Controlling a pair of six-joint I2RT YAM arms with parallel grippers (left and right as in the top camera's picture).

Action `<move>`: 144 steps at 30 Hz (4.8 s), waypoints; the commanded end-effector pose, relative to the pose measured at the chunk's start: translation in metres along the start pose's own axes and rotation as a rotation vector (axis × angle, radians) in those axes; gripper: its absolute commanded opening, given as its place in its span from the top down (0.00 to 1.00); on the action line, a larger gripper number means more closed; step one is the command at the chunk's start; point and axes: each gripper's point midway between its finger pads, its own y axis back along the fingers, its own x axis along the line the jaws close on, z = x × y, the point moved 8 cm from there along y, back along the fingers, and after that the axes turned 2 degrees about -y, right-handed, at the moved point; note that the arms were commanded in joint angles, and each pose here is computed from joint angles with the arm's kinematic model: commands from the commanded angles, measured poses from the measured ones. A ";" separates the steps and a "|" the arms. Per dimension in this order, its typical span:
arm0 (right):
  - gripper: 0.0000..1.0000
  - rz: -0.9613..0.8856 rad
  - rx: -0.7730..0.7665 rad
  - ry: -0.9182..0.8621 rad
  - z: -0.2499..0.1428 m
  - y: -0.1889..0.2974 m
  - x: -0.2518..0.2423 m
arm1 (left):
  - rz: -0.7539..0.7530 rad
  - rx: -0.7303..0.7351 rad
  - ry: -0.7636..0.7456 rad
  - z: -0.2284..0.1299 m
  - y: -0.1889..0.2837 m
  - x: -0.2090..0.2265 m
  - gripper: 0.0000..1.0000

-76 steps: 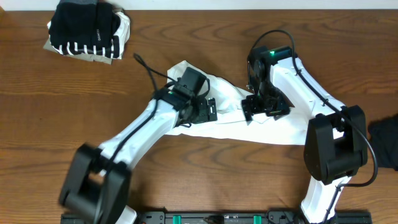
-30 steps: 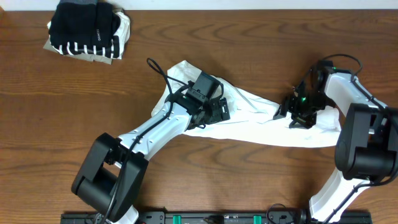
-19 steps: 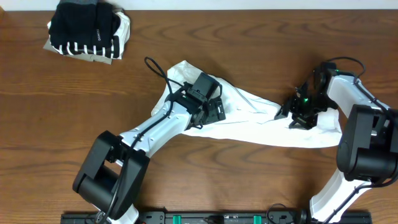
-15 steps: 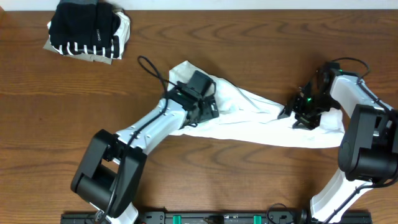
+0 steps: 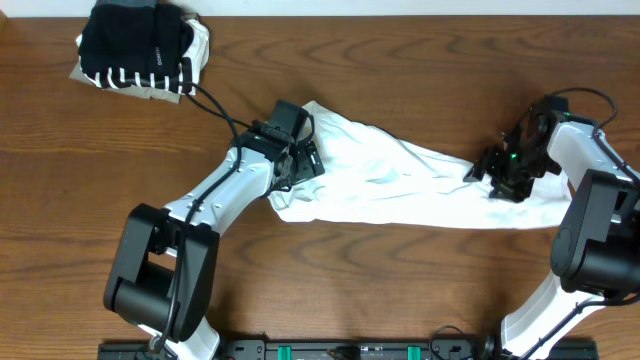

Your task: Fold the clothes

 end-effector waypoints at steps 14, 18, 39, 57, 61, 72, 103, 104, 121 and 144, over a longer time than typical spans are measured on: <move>0.34 0.072 -0.037 0.122 0.005 -0.008 0.027 | -0.338 -0.025 -0.335 -0.035 0.003 -0.098 0.04; 0.34 0.070 -0.029 0.145 0.001 -0.011 0.034 | -0.306 0.009 -0.328 -0.037 -0.018 -0.093 0.04; 0.31 -0.015 -0.063 0.110 0.008 -0.009 0.020 | -0.048 0.100 -0.136 -0.010 -0.049 -0.016 0.04; 0.27 -0.161 -0.144 0.080 0.032 0.067 0.036 | -0.043 -0.109 -0.160 0.010 0.036 -0.016 0.04; 0.23 -0.224 -0.147 0.073 0.027 0.089 0.035 | -0.082 -0.161 -0.160 0.011 0.065 -0.017 0.04; 0.01 -0.072 -0.157 0.182 0.042 0.106 -0.016 | -0.090 -0.076 -0.163 -0.009 0.089 -0.008 0.02; 0.01 -0.027 -0.144 0.260 0.033 0.058 -0.078 | -0.020 0.021 -0.159 -0.027 0.080 0.008 0.02; 0.01 -0.026 -0.146 0.258 0.033 0.056 -0.079 | -0.018 0.023 -0.159 -0.028 0.080 0.008 0.02; 0.01 0.034 -0.095 0.241 0.036 0.025 -0.085 | -0.014 0.061 -0.150 -0.033 0.080 0.010 0.02; 0.76 0.190 -0.007 0.188 0.026 0.006 -0.077 | -0.010 0.072 -0.142 -0.034 0.080 0.011 0.02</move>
